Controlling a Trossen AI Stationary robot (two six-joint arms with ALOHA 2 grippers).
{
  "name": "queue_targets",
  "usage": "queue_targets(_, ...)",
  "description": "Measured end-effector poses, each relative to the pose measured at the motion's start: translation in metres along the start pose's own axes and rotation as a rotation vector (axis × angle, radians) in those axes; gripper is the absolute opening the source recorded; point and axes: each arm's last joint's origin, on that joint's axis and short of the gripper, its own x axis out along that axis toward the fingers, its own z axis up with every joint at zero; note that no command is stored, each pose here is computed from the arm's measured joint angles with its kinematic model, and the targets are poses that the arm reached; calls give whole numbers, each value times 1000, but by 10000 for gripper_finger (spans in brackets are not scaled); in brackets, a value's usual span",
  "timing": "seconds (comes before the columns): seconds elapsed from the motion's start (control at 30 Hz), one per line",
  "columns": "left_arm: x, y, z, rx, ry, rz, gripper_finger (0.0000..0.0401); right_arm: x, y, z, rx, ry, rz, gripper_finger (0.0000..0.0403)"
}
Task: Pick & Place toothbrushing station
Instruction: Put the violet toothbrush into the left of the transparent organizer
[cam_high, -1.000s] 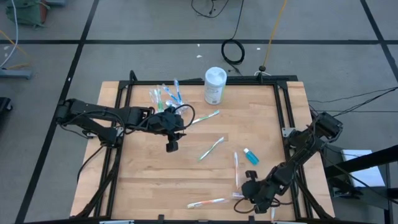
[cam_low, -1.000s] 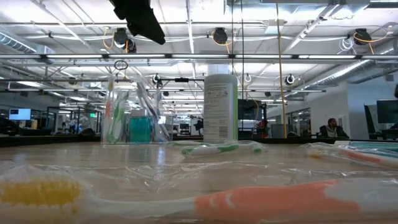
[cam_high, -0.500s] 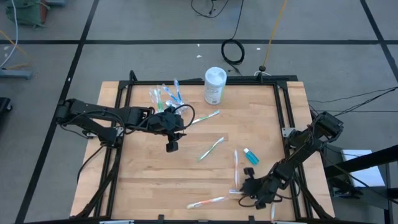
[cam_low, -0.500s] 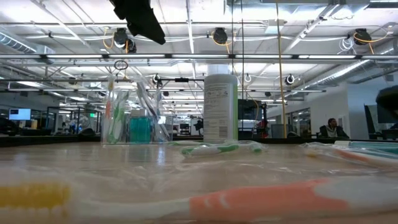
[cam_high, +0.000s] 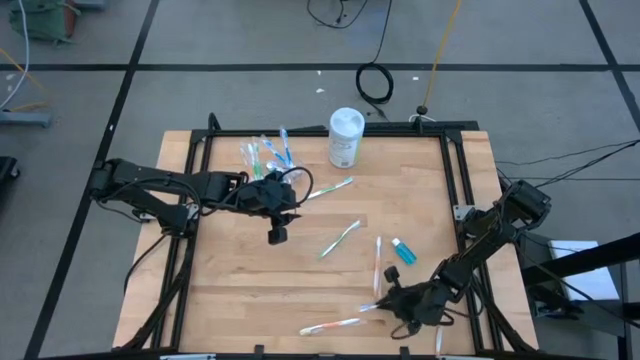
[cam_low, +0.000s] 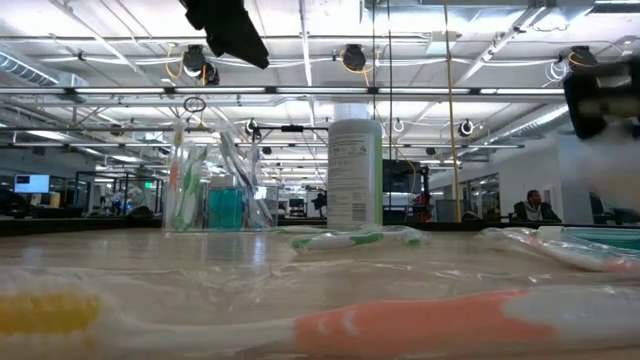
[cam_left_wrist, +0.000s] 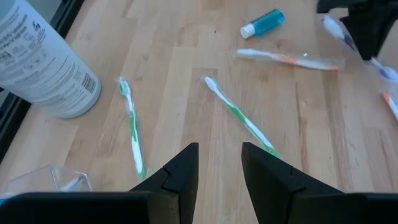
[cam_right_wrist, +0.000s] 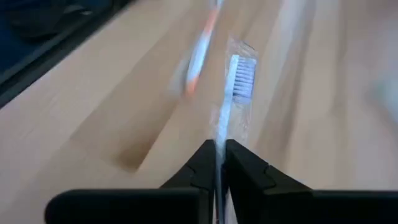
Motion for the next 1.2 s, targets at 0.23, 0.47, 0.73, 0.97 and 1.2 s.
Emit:
queue_targets(0.23, 0, 0, 1, 14, -7, -1, 129, -2, -5, 20, -471, -141, -224, 16)
queue_targets(0.47, 0, 0, 1, 31, -7, 0, 129, -5, -42, 53, -495, -280, -590, 14)
queue_targets(0.73, 0, 0, 1, 105, -12, -10, 129, -21, -121, 80, -303, -501, -809, 11)
queue_targets(0.97, -6, 1, 3, 151, -43, 5, 129, -54, -199, 80, -43, -660, -700, 10)
queue_targets(1.2, -62, 11, 5, 197, -197, 0, 129, -70, -230, 69, 101, -744, -370, 10)
